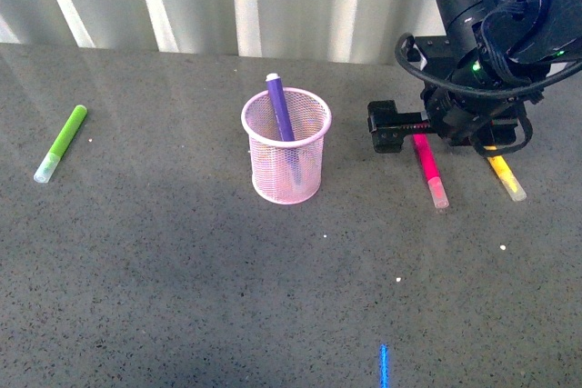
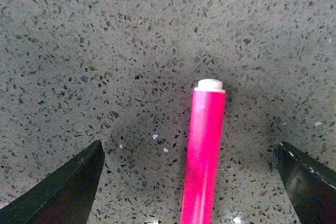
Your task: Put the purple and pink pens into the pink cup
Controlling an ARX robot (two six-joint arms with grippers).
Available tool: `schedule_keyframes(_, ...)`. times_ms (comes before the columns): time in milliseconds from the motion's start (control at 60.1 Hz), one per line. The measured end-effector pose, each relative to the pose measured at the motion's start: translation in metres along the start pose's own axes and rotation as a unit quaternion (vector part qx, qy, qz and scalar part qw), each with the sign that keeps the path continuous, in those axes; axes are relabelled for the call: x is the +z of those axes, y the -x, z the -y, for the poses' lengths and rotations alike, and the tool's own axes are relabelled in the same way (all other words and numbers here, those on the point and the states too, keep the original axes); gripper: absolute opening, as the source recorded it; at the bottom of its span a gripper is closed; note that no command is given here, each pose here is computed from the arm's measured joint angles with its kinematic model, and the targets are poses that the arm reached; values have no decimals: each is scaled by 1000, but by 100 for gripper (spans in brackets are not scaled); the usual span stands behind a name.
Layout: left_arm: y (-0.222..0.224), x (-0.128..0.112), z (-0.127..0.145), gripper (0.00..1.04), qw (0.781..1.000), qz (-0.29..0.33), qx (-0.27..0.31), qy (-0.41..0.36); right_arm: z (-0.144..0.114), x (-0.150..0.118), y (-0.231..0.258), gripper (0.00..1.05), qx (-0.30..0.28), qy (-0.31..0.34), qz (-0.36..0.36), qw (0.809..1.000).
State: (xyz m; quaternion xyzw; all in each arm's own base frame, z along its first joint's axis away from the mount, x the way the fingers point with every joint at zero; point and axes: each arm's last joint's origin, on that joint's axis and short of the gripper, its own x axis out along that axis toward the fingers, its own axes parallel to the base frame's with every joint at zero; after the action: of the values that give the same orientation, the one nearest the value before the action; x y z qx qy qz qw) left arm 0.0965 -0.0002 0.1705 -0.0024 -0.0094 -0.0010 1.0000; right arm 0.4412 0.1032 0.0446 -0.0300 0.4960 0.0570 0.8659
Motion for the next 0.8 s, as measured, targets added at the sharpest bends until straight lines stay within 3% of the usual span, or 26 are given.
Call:
schedule_keyframes(266, 0, 0, 0, 98, 1000, 0, 0, 0, -4, 0, -7, 97, 2, -10, 0, 1000)
schedule_keyframes(799, 0, 0, 0, 98, 1000, 0, 0, 0, -4, -4, -7, 21, 22, -36, 16, 999)
